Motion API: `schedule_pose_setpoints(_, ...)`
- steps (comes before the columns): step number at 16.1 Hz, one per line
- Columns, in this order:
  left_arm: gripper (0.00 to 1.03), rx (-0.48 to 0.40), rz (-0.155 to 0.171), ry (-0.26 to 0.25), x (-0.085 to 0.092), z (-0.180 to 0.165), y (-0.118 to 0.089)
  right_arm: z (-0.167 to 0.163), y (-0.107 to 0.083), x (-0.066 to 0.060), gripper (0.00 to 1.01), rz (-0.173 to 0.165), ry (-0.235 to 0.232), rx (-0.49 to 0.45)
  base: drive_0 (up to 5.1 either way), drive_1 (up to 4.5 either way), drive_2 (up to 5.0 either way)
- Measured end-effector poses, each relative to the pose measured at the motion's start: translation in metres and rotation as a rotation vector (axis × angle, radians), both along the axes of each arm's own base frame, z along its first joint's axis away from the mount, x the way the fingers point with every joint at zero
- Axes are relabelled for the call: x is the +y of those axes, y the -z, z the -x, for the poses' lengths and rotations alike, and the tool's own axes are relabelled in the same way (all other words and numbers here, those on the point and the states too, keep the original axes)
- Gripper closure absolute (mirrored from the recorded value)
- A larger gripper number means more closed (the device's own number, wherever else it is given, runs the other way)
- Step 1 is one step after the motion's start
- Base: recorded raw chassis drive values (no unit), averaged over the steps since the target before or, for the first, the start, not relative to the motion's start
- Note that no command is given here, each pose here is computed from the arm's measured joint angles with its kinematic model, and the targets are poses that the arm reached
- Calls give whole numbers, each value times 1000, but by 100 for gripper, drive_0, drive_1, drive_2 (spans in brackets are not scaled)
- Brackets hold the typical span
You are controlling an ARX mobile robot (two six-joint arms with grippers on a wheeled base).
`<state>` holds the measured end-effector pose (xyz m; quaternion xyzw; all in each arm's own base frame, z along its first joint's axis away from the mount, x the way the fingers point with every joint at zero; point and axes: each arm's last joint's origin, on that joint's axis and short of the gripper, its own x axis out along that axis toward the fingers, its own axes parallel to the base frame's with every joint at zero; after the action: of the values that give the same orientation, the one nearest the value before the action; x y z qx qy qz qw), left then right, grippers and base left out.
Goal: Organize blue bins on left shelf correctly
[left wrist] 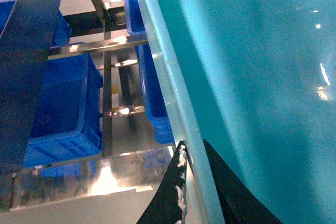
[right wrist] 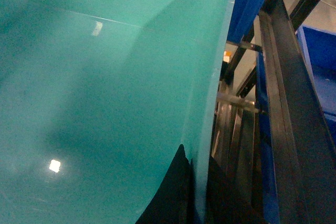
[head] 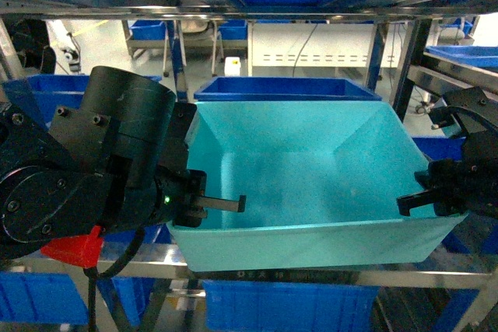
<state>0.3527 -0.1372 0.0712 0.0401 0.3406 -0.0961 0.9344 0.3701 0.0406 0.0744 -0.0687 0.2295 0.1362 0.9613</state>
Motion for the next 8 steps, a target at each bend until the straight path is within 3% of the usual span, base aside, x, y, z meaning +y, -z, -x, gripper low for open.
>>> schedule_pose_setpoints(6,97,-6,2,1,-1,-2,-2,-2,-1,0,99,3,-2,0,0,415,-415)
schedule_pose_setpoints(8,97,81,-16,18,-3,-6,6,-3,6,1,99,29,-12,87,0,0,0)
